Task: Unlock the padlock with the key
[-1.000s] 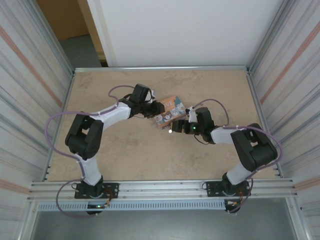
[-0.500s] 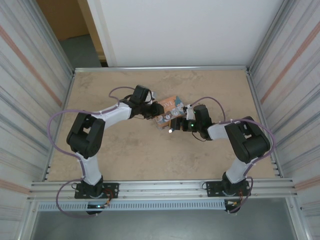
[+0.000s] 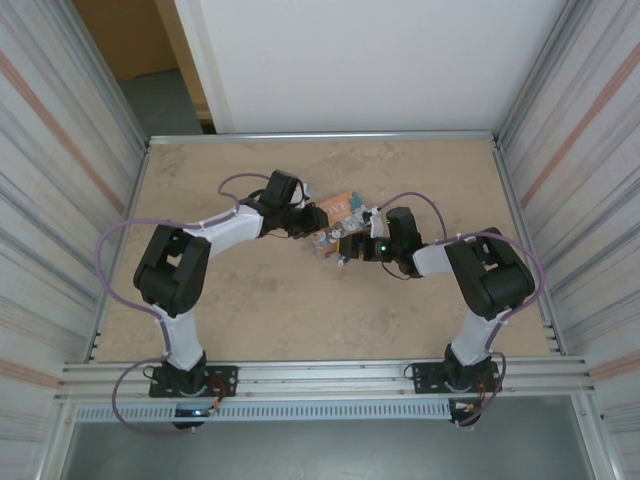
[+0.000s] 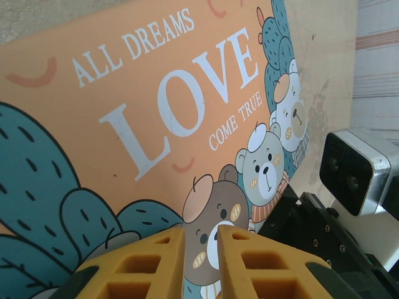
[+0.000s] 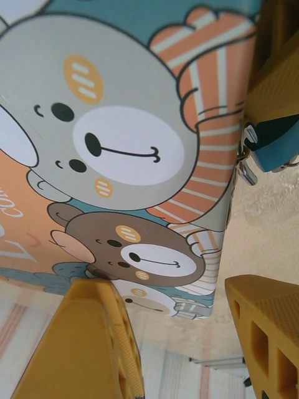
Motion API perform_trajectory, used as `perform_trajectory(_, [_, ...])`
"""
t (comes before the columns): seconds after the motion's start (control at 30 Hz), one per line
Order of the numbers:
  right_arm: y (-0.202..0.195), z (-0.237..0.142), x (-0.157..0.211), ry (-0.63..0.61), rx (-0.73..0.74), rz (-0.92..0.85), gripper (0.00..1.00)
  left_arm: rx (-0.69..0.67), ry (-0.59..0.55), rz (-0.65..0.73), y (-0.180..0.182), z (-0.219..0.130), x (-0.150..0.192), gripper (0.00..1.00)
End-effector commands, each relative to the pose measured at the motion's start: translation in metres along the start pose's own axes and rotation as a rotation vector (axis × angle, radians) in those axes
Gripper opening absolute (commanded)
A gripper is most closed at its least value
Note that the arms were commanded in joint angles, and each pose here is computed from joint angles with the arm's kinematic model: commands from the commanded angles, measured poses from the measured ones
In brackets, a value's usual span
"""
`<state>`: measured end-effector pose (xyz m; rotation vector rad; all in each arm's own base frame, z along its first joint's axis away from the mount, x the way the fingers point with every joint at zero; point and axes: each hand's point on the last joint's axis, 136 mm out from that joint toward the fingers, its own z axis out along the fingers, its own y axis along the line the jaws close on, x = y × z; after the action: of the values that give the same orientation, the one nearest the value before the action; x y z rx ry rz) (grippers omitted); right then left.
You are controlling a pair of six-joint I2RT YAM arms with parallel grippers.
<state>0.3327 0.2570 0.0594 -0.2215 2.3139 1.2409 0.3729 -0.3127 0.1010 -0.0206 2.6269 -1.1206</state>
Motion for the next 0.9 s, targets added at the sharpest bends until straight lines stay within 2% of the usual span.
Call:
perform_trajectory(0.0, [0.0089, 0.0024, -0.0087, -0.006, -0.050, -0.011, 0.62, -0.067, 0.058, -0.032, 0.0250, 0.0112, 0.0167, 0.21])
perform_trajectory(0.87, [0.0006, 0.0022, -0.0008, 0.037, -0.035, 0.017, 0.24, -0.073, 0.052, -0.032, 0.0251, 0.0085, 0.0166, 0.21])
